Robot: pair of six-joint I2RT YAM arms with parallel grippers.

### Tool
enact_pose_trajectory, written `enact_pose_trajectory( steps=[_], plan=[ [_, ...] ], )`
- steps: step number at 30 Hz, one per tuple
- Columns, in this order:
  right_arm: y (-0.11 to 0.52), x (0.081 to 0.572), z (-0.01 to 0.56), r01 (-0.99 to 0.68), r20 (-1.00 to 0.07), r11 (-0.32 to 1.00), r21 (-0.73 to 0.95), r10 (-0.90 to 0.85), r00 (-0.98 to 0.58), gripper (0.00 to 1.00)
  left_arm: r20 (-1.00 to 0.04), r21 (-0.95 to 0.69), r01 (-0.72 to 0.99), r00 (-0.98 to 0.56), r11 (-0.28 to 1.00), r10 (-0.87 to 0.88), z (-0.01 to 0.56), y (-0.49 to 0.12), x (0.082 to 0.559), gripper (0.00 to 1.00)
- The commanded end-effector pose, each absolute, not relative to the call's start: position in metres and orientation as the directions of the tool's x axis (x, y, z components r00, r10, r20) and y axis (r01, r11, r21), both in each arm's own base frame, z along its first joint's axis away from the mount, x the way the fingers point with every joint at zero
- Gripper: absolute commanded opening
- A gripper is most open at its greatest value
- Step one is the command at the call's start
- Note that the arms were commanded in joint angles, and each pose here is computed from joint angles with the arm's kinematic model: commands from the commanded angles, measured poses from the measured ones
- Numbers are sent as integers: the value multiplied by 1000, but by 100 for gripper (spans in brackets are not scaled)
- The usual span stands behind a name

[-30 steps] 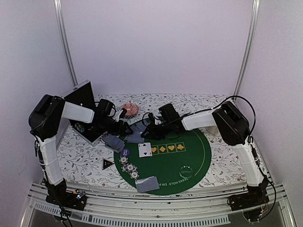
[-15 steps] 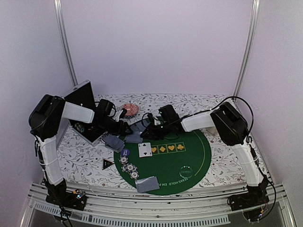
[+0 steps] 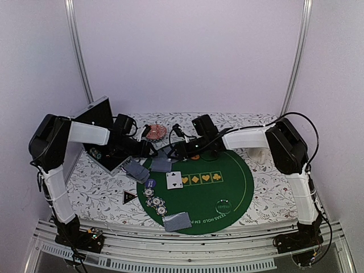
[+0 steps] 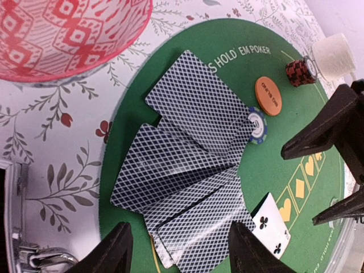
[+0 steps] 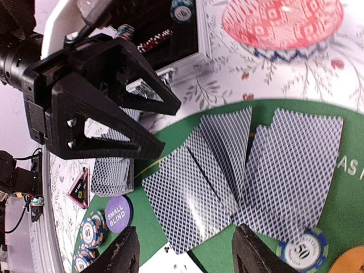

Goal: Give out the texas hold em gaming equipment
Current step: Adjust the poker card on the poker table mat, then pick up the poker card from the poker table mat.

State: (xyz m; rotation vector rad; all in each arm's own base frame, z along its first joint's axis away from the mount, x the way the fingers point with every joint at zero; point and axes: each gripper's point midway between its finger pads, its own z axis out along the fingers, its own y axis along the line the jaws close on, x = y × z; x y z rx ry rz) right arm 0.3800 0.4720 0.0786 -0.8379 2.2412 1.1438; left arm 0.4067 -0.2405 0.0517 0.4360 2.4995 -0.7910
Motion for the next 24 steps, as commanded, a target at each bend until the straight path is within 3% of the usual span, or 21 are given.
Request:
enact_pose_trajectory(
  steps=[1, 11, 15, 24],
  plan=[
    [479, 398, 95, -817, -746, 396, 420, -363, -559, 60, -592, -432, 460, -794, 776, 141, 83, -238, 417, 59],
    [495, 424, 58, -828, -733, 386, 406, -403, -548, 75, -619, -416, 463, -774, 783, 129, 100, -230, 421, 59],
    [499, 420, 50, -834, -720, 349, 427, -426, -547, 77, -620, -412, 465, -773, 784, 133, 100, -228, 421, 59],
    [500, 405, 33, -815, -673, 298, 498, -459, -579, 58, -618, -409, 467, -774, 784, 138, 98, -227, 421, 59]
  ],
)
